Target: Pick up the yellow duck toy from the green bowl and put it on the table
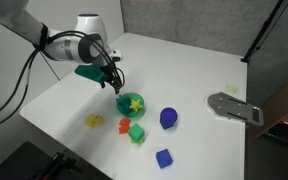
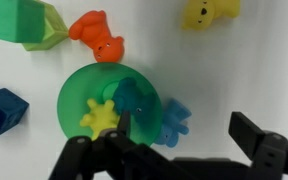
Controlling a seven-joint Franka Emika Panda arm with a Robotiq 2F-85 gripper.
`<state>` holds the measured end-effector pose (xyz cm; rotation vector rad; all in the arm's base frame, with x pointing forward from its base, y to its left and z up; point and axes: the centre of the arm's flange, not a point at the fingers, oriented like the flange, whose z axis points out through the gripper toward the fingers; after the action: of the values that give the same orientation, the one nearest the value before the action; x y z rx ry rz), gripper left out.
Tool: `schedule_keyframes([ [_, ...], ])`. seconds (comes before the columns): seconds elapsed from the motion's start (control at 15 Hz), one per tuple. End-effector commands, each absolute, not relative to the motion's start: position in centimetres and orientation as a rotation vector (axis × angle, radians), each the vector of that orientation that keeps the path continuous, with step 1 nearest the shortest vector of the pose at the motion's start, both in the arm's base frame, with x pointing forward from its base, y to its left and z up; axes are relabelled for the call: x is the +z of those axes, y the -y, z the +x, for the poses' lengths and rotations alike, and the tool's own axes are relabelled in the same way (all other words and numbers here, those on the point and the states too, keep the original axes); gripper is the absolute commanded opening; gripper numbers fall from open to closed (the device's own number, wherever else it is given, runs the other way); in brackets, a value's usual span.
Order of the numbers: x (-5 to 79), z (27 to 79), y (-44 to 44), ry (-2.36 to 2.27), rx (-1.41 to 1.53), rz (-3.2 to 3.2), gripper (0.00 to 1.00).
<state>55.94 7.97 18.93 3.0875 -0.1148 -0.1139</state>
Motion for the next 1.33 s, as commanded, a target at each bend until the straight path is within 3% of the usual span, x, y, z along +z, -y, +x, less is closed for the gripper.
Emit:
schedule_keyframes([
  [0.0,24.7,54.7,-4.3,0.115,-0.165,3.092,1.0],
  [0.87,44.4,48.0,3.9,0.205,-0.158,3.082,1.0],
  [1.27,46.6,47.5,3.4,0.229,-0.142,3.093,1.0],
])
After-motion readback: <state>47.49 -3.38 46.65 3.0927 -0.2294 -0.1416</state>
